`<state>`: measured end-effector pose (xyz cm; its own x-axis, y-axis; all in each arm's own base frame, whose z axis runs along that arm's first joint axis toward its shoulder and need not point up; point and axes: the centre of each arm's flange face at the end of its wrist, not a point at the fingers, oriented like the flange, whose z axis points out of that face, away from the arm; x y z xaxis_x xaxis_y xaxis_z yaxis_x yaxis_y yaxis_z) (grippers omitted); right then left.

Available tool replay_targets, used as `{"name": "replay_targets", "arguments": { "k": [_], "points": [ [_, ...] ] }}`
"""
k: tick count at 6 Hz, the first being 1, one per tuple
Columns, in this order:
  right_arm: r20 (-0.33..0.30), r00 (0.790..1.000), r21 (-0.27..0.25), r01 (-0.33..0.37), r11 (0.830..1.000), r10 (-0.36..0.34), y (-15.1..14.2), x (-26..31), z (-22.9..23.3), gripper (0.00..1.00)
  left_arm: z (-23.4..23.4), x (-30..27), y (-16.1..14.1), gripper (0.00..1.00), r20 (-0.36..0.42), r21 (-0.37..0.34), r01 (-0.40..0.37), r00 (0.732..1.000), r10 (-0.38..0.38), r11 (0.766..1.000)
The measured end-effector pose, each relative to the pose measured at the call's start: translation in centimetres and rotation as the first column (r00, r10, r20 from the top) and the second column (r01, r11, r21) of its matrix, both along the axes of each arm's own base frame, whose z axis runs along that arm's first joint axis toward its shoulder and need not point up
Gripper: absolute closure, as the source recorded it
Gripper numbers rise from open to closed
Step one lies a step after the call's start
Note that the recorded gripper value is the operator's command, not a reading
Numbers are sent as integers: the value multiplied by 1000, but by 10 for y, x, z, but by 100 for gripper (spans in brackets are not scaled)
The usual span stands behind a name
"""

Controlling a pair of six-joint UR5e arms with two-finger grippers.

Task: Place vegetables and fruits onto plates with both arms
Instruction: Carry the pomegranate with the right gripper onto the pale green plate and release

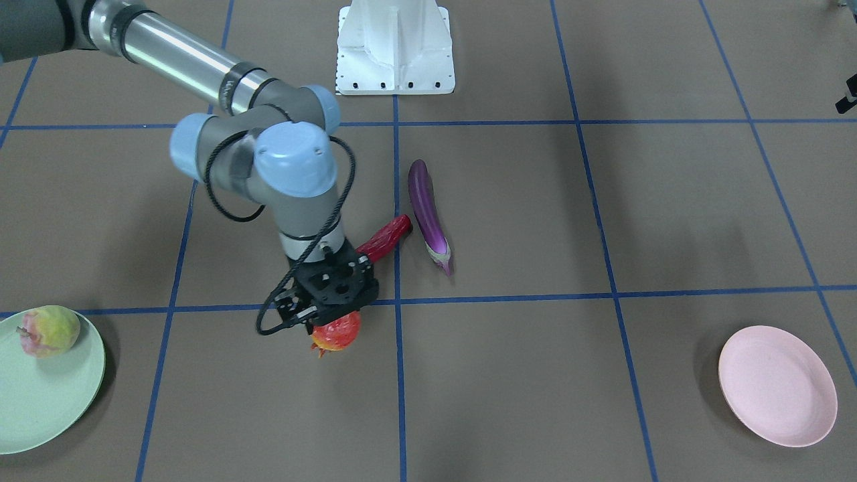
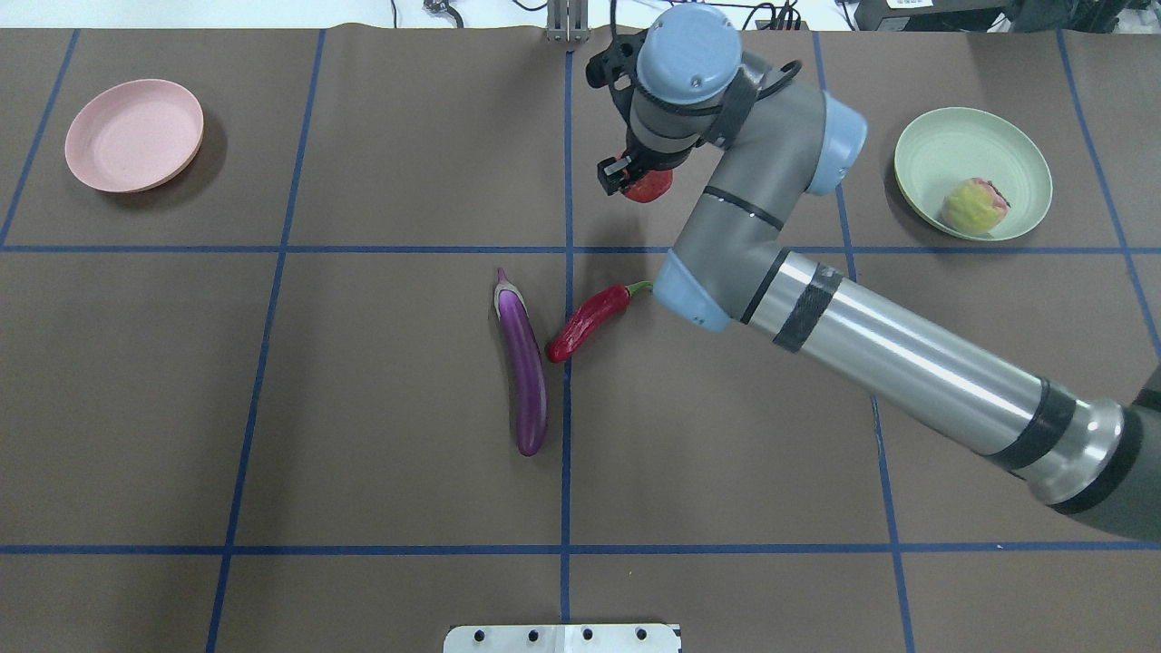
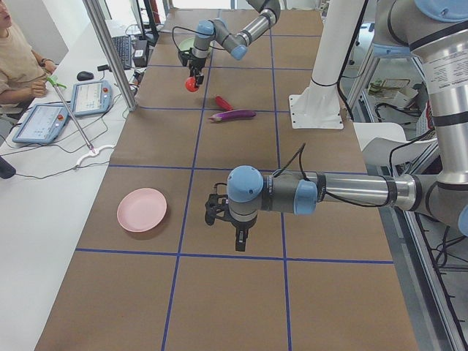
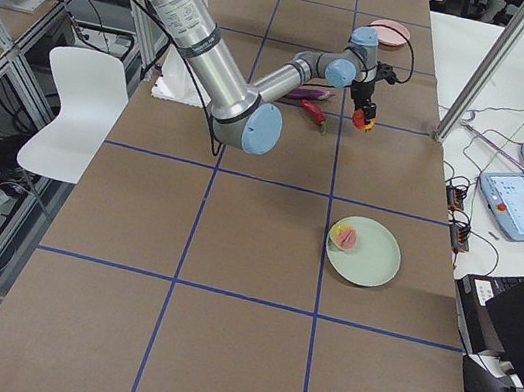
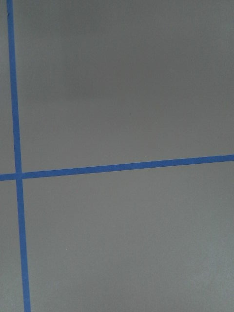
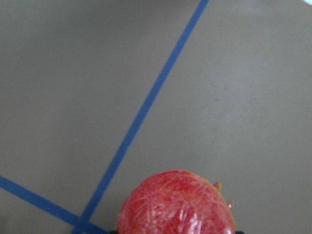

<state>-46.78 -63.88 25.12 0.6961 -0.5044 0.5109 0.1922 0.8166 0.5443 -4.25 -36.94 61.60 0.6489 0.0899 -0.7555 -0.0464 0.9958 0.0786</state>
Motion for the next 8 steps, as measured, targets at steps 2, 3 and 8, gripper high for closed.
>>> {"name": "replay_targets", "arguments": {
  "k": [2, 3, 8],
  "points": [
    [-10, 990, 88, 138, 986, -138, -46, 138, 116, 100, 0, 0, 0, 0, 0, 0, 0, 1000, 0, 1000],
    [-60, 978, 114, 204, 972, -199, -57, 195, 173, 84, 0, 0, 0, 0, 0, 0, 0, 1000, 0, 1000],
    [1, 985, -33, 174, 984, -174, -61, 249, 243, 1, 2, 0, -1, 0, 0, -3, 0, 1000, 0, 1000]
  ]
}}
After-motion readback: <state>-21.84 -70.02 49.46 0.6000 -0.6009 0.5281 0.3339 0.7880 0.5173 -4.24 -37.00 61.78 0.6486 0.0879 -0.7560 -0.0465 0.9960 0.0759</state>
